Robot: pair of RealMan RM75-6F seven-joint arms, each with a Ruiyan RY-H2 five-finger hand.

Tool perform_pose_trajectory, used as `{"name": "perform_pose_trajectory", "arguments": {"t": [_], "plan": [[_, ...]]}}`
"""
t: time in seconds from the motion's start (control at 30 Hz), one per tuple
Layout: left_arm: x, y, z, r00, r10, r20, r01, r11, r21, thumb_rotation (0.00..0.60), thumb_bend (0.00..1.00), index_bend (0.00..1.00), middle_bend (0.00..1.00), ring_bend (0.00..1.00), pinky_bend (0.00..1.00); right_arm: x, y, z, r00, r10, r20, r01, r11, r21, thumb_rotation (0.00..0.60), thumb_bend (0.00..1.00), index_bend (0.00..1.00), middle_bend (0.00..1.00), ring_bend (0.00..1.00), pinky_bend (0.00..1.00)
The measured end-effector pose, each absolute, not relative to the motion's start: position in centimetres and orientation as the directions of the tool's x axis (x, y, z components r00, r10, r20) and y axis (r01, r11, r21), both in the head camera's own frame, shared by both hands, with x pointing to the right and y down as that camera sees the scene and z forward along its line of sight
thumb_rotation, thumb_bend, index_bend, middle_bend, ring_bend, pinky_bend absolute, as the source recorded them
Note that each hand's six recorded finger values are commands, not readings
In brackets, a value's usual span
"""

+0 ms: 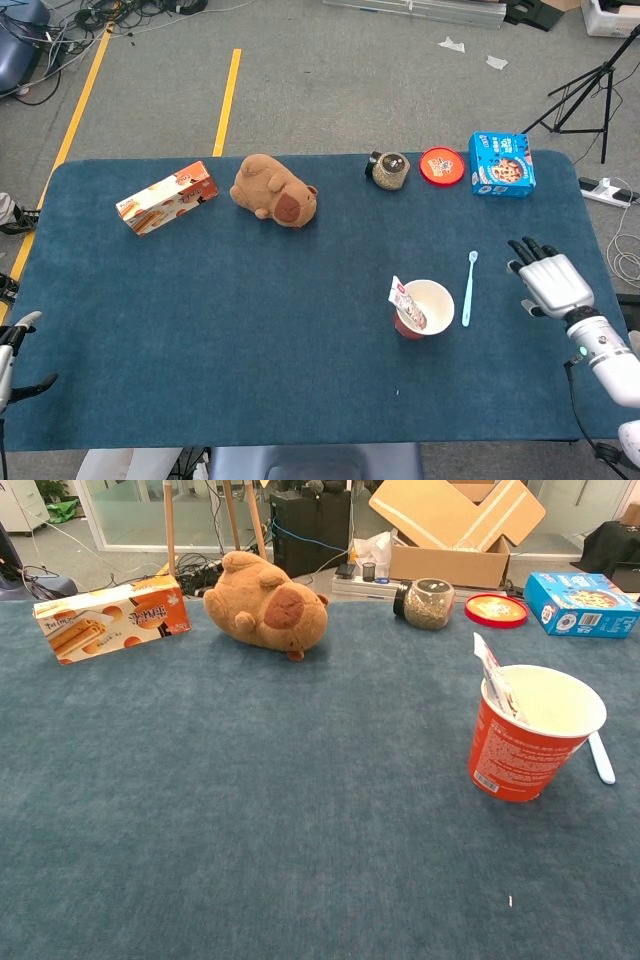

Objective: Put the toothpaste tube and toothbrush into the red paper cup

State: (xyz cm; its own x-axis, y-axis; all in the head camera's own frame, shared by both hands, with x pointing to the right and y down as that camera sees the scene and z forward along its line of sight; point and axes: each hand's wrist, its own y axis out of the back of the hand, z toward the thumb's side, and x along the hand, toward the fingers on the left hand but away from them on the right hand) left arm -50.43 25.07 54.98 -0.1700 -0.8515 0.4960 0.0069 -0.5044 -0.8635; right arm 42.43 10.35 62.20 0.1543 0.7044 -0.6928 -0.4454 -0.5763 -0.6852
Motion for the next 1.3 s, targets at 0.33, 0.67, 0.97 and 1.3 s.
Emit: {"name": "perform_pose_trajectory", "arguments": {"t": [0.33, 0.67, 0.97, 1.3], "plan": [[-50.5, 25.1, 55.0, -0.171, -0.851, 0.496, 0.005, -0.505, -0.863, 0.600, 0.00, 0.16, 0.31, 0.25, 0.24, 42.9, 12.0, 65.0, 0.157, 0.666, -0.729, -0.473, -0.598, -0.648, 0.600, 0.12, 0.30, 0.07, 0.00, 0.23], [-50.4, 25.1, 54.9, -0.170, -0.852, 0.496, 0.004, -0.504, -0.864, 0.600, 0.00, 0.16, 0.31, 0.25, 0.24, 42.7, 13.0, 66.9, 0.177, 0.652, -0.738, -0.493, -0.590, -0.640, 0.600, 0.04, 0.18, 0.02, 0.00, 0.23], [-50.5, 25.1, 54.9, -0.170, -0.852, 0.496, 0.001, -0.503, -0.864, 0.600, 0.00, 0.16, 0.31, 0.25, 0.24, 42.2, 13.3, 68.6, 0.185, 0.661, -0.727, -0.507, -0.569, -0.647, 0.600, 0.00, 0.07, 0.00, 0.00, 0.22], [-50.5, 25.1, 54.9, -0.170, -0.851, 0.497, -0.001, -0.504, -0.864, 0.600, 0.00, 0.16, 0.31, 0.25, 0.24, 41.3, 13.0, 70.5, 0.195, 0.682, -0.705, -0.502, -0.548, -0.669, 0.600, 0.00, 0.06, 0.00, 0.00, 0.21]]}}
